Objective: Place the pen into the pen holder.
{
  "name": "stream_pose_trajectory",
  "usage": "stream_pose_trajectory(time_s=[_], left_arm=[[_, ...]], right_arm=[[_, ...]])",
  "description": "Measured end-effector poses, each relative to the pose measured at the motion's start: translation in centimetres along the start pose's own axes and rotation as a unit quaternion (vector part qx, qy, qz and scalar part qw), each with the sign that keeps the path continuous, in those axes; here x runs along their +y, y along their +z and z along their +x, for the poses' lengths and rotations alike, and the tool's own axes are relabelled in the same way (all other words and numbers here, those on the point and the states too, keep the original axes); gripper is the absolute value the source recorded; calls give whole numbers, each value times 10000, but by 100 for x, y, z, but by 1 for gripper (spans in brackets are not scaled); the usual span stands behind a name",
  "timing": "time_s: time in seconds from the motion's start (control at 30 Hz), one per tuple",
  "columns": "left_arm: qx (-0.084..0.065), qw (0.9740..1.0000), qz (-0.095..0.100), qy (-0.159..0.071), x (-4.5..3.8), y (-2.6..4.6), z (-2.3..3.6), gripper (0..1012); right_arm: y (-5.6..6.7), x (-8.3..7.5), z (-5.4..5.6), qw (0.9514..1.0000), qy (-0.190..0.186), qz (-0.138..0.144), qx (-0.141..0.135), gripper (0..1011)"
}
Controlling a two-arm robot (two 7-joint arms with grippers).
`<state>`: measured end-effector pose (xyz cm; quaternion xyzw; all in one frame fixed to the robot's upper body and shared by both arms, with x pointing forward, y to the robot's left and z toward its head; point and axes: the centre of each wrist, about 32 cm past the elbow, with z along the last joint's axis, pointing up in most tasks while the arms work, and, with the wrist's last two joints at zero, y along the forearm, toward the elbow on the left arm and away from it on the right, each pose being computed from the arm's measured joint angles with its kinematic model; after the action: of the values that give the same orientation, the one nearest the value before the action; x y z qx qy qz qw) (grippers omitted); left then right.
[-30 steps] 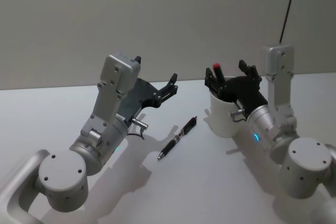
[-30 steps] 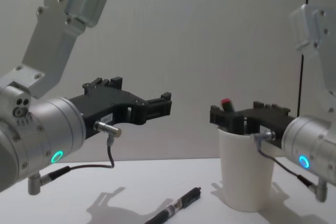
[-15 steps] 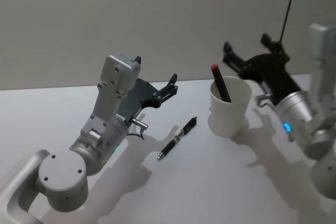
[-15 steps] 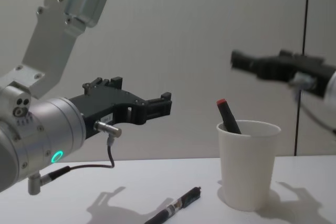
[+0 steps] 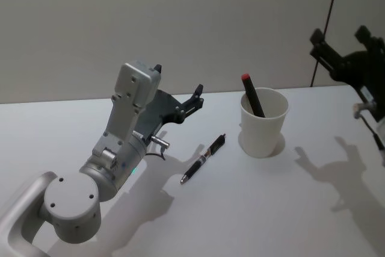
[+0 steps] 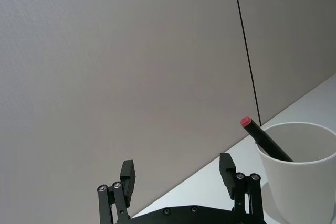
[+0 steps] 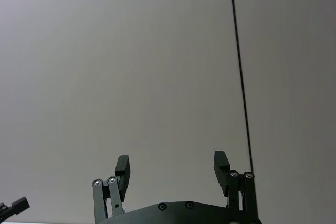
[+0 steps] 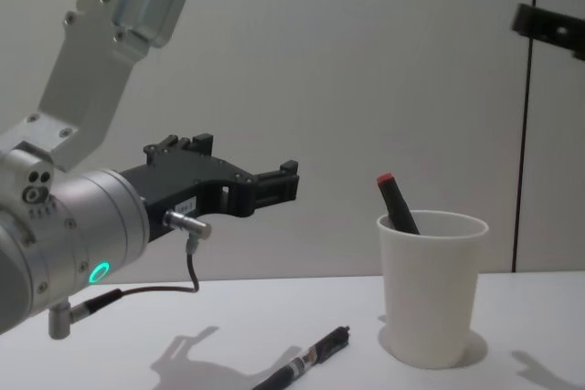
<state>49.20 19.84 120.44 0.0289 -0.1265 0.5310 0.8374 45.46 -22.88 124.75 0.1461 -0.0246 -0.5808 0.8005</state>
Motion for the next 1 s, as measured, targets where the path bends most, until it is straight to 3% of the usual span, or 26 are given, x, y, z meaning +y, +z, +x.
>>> stream_pose_trajectory(time_s=[0.2,0.6,0.8,1.0], left_arm=[[0,10000,0,0,0,0,0,1001],[0,10000,0,1,0,0,0,1001],[0,10000,1,-1,0,0,0,1001],[43,9999,128,-71,2,-6,-6,1001]], right_arm=[[19,-121,96,9996,-147,-220,28,1001],[-100,-304,259,9940,-348,-1020,-170,1001],[-205,-374,336,9869,-423,-1519,-356,1001],[-325,-431,409,9757,-467,-2062,-573,1001]])
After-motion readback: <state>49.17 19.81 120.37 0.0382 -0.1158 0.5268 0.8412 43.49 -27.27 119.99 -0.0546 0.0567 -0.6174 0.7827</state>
